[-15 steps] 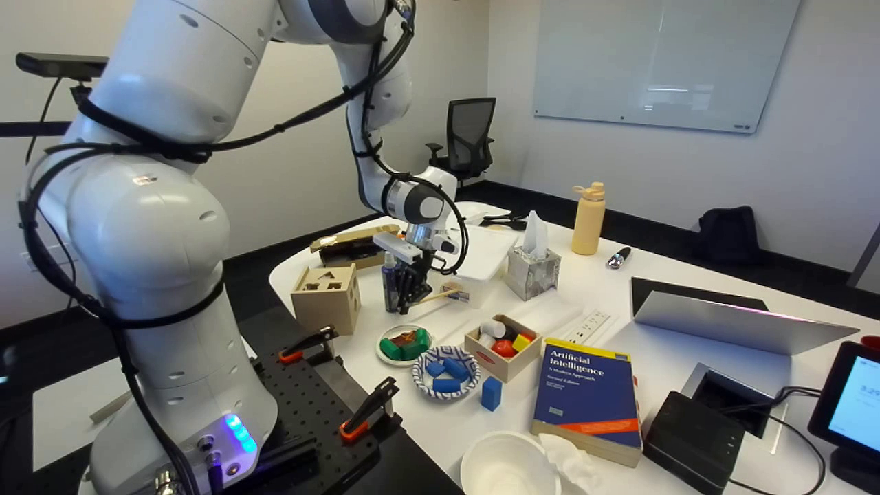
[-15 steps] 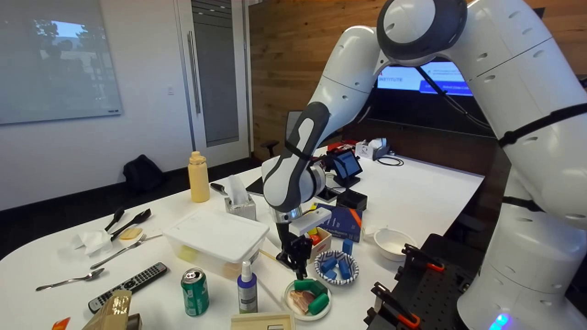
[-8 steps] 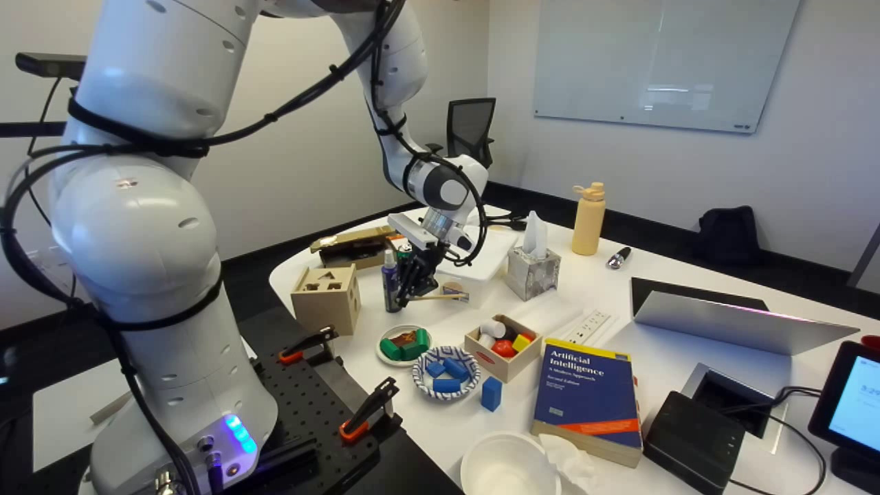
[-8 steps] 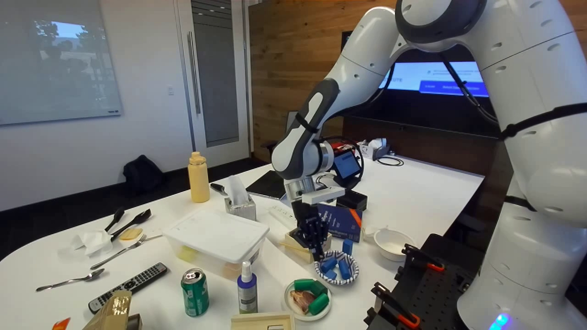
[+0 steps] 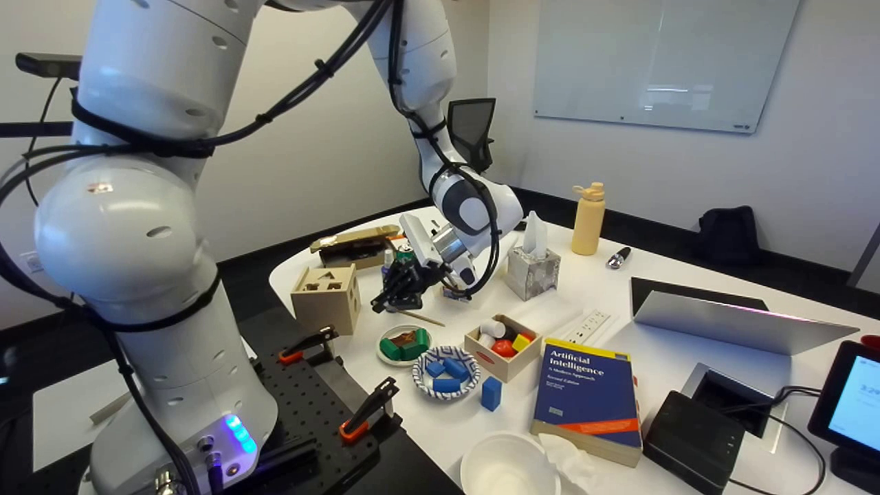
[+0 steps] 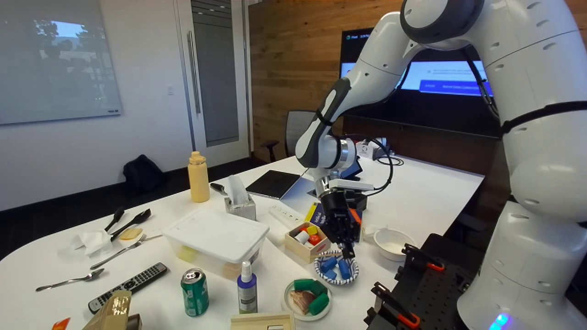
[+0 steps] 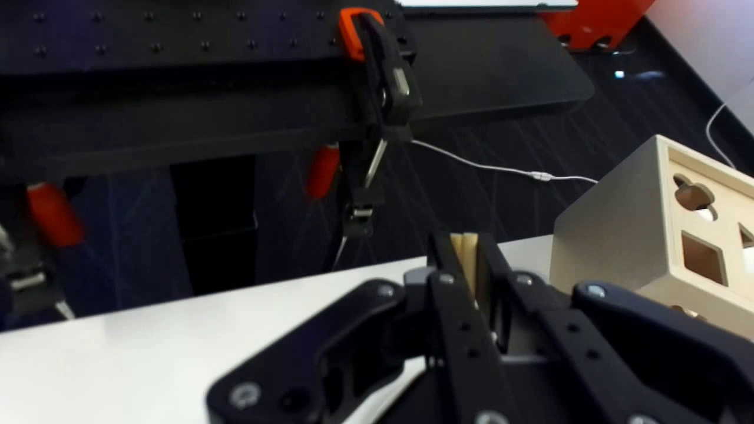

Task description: Use the stick to stir the contents of the white plate with blue markings

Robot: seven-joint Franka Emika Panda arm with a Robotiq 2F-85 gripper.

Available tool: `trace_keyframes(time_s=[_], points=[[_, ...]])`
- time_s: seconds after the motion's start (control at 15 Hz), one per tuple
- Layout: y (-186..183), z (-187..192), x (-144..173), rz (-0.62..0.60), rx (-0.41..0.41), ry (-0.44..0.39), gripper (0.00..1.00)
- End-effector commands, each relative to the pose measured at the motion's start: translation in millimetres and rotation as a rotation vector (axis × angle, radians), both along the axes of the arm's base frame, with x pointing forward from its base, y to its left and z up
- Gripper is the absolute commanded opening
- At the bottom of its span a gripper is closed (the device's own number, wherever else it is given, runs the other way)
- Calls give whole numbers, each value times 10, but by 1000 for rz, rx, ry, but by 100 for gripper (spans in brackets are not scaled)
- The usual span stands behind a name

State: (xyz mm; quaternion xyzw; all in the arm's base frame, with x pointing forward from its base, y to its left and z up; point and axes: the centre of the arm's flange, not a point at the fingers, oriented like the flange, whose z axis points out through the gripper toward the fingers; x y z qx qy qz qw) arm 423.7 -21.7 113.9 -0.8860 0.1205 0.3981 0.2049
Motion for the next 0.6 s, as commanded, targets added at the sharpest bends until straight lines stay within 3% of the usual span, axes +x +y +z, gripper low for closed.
trace_keyframes(time_s=[0.0, 0.2, 0.53], points=[[-126, 96, -303, -94, 56, 76, 3], [-274, 65, -541, -183, 89, 133, 3], [-581, -181, -804, -290, 98, 139, 3]])
